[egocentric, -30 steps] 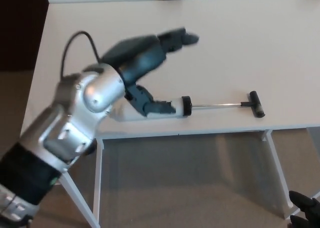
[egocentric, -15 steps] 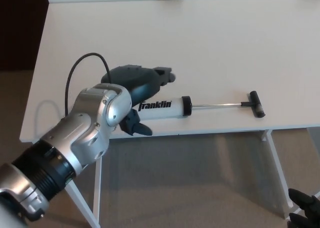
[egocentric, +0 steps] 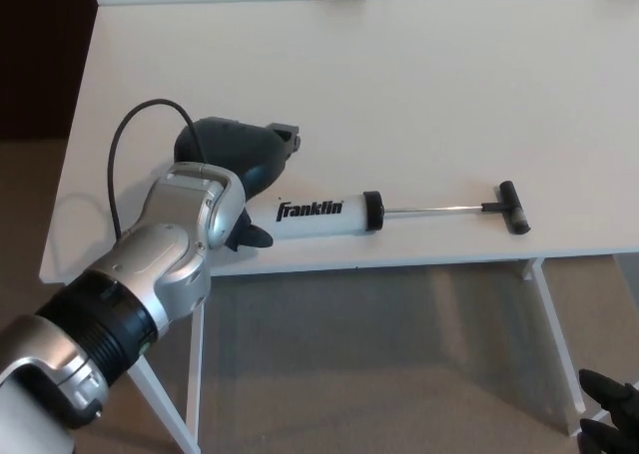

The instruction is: The robot walks towards a desk on which an air pump is kept in the middle. It lifts it up and holds it with its left hand and uses its right hand to compress it by pushing its handle inwards.

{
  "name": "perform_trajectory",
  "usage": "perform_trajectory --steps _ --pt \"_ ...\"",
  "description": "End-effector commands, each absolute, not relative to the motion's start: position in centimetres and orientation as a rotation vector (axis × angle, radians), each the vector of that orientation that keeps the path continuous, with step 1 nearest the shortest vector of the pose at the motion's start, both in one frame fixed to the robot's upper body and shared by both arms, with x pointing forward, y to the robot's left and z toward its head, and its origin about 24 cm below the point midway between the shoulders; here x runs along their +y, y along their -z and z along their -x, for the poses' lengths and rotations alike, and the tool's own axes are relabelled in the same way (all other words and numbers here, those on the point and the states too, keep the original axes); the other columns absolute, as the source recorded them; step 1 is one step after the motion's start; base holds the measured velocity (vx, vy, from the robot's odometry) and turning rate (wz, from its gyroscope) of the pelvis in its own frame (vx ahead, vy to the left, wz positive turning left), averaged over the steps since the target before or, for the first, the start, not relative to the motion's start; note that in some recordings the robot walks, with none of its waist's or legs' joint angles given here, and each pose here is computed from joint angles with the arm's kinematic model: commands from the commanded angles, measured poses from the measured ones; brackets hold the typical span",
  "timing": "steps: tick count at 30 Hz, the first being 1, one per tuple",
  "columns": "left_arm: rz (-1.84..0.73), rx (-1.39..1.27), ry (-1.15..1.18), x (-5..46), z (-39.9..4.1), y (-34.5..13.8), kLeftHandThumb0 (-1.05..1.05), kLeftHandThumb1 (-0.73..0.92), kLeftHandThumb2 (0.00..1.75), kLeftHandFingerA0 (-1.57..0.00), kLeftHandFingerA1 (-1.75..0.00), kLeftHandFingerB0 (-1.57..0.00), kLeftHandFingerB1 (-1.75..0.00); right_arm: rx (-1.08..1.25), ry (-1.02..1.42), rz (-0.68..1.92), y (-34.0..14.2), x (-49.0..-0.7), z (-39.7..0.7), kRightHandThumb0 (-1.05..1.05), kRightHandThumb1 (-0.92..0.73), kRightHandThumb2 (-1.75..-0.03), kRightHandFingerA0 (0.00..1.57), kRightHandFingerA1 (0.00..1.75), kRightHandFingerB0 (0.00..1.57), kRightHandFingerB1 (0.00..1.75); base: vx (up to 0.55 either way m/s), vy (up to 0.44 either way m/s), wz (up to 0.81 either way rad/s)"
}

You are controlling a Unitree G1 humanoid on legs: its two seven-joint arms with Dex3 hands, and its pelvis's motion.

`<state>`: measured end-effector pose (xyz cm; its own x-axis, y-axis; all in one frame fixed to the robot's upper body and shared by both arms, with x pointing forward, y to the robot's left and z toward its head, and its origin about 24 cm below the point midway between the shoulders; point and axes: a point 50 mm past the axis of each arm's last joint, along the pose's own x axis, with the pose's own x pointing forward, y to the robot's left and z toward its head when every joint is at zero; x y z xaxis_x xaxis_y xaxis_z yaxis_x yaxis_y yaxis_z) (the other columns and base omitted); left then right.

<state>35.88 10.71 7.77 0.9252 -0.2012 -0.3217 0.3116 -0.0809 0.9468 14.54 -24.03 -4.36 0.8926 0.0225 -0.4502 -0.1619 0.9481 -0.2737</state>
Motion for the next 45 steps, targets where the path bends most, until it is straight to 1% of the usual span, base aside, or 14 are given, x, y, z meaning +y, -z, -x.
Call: perform_trajectory --steps 1,2,3,6,7,12,15,25,31,32,33,34,39,45 --pt "-1.623 0.042 0.326 11.1 -36.4 -8.2 -0.62 0.43 0.73 -0.28 -0.44 -0.17 -0.37 0.467 -0.095 0.317 4.2 -24.4 -14.6 -0.72 -0.73 -1.05 0.07 0.48 0.0 0.31 0.0 0.0 0.0" --pt "-1.619 0.044 0.327 11.1 -36.4 -8.2 -0.62 0.43 0.73 -0.28 -0.44 -0.17 -0.37 0.466 -0.095 0.317 4.1 -24.4 -14.6 -0.72 -0.73 -1.05 0.07 0.48 0.0 0.31 0.0 0.0 0.0" --pt "-1.623 0.043 0.329 11.0 -36.5 -8.2 -0.63 0.44 0.73 -0.28 -0.44 -0.17 -0.37 0.465 -0.096 0.314 4.1 -24.5 -14.6 -0.66 -0.74 -1.07 0.02 0.46 0.0 0.32 0.0 0.0 0.0" --pt "-1.629 0.041 0.33 10.9 -36.5 -8.2 -0.63 0.44 0.73 -0.28 -0.44 -0.17 -0.37 0.464 -0.097 0.309 4.1 -24.5 -14.7 -0.66 -0.74 -1.07 0.02 0.46 0.0 0.32 0.0 0.0 0.0" --pt "-1.613 0.033 0.335 10.7 -36.5 -8.2 -0.6 0.43 0.7 -0.24 -0.42 -0.17 -0.37 0.463 -0.094 0.304 4.1 -24.5 -14.7 -0.71 -0.73 -1.04 0.03 0.46 0.0 0.29 0.0 0.0 0.0" --pt "-1.577 0.025 0.348 10.0 -36.3 -8.2 -0.63 0.42 0.71 -0.22 -0.4 -0.17 -0.37 0.454 -0.092 0.304 3.9 -24.3 -14.9 -0.68 -0.72 -1.03 0.05 0.47 0.0 0.3 0.0 0.0 0.0" --pt "-1.568 0.033 0.359 9.6 -36.3 -8.1 -0.65 0.42 0.73 -0.25 -0.43 -0.16 -0.37 0.45 -0.093 0.305 3.8 -24.3 -15.0 -0.69 -0.72 -1.03 0.08 0.48 0.0 0.32 0.0 0.0 0.0" --pt "-1.547 0.056 0.411 8.5 -35.9 -7.9 -0.66 0.42 0.74 -0.27 -0.45 -0.14 -0.37 0.448 -0.092 0.308 3.7 -24.4 -15.4 -0.71 -0.73 -1.04 0.05 0.47 0.0 0.31 0.0 0.0 0.0" --pt "-1.518 0.066 0.489 7.6 -35.3 -7.6 -0.65 0.42 0.73 -0.28 -0.43 -0.17 -0.38 0.443 -0.092 0.314 3.6 -24.4 -15.5 -0.7 -0.72 -1.04 0.08 0.48 0.0 0.32 0.0 0.0 0.0" --pt "-1.51 0.08 0.508 7.3 -35.2 -7.4 -0.64 0.41 0.72 -0.33 -0.45 -0.18 -0.38 0.441 -0.091 0.316 3.6 -24.4 -15.6 -0.71 -0.73 -1.04 0.08 0.48 0.0 0.32 0.0 0.0 0.0" --pt "-1.505 0.09 0.521 7.2 -35.0 -7.2 -0.64 0.41 0.72 -0.33 -0.45 -0.18 -0.38 0.439 -0.09 0.317 3.6 -24.4 -15.7 -0.71 -0.73 -1.04 0.08 0.48 0.0 0.32 0.0 0.0 0.0" --pt "-1.503 0.102 0.533 7.1 -34.9 -7.0 -0.58 0.48 0.56 -0.44 -0.41 -0.23 -0.29 0.438 -0.089 0.318 3.5 -24.4 -15.8 -0.72 -0.74 -1.05 0.08 0.48 0.0 0.32 0.0 0.0 0.0" --pt "-1.507 0.12 0.553 7.1 -34.8 -6.6 -0.59 0.48 0.56 -0.46 -0.4 -0.23 -0.29 0.435 -0.088 0.32 3.3 -24.3 -15.9 -0.71 -0.73 -1.05 0.09 0.48 0.0 0.32 0.0 0.0 0.0" --pt "-1.474 0.2 0.586 7.8 -34.8 -5.9 -0.59 0.48 0.55 -0.46 -0.42 -0.22 -0.29 0.43 -0.091 0.311 3.2 -24.3 -16.1 -0.71 -0.74 -1.05 0.06 0.47 0.0 0.31 0.0 0.0 0.0"
